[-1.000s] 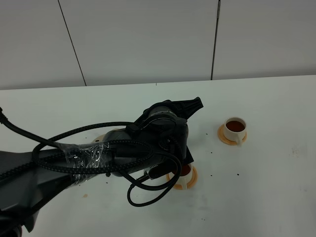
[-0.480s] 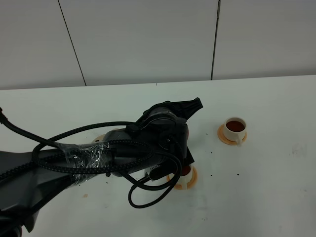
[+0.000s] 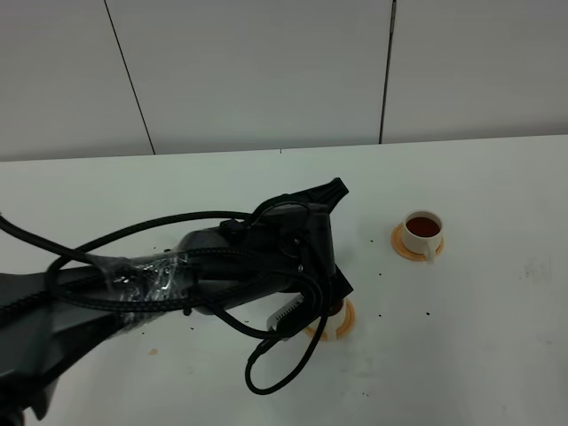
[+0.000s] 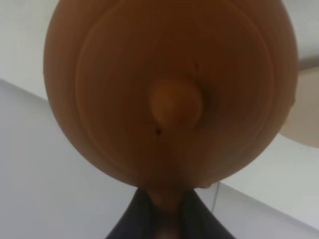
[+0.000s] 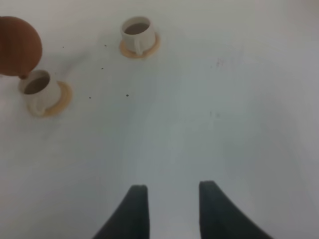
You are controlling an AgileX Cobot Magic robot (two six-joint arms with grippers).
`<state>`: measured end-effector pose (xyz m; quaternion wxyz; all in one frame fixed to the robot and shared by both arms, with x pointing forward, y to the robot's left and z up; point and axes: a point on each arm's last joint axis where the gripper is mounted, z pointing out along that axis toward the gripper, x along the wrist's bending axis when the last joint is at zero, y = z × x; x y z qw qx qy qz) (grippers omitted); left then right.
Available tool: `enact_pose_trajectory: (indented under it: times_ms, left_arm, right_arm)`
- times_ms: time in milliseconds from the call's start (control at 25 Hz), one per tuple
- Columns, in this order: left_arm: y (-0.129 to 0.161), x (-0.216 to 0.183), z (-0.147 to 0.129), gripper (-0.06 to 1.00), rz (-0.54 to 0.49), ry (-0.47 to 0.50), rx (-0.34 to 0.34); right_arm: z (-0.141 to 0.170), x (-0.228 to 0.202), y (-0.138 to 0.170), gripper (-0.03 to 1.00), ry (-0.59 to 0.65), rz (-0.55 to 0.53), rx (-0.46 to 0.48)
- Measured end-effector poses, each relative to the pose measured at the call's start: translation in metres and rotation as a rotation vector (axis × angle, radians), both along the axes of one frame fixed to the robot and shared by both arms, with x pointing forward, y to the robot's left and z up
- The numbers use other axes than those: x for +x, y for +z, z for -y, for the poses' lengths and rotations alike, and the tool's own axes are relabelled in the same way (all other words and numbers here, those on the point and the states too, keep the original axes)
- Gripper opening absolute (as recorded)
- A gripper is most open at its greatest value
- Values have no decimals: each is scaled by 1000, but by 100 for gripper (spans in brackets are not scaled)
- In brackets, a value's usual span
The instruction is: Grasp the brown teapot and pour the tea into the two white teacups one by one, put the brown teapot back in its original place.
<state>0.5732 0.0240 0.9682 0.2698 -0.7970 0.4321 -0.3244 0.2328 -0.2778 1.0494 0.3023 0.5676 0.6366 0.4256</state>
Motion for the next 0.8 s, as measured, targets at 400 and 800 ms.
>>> enact_pose_trajectory:
  times_ms: [400,800]
  left_arm:
    - [5,-1,-35,17,-161,337,-153]
    - [-4,9,-63,17,-310,631,-398]
  right_arm:
    - [0,0,0,24,0,0,0]
    - [0,0,0,24,0,0,0]
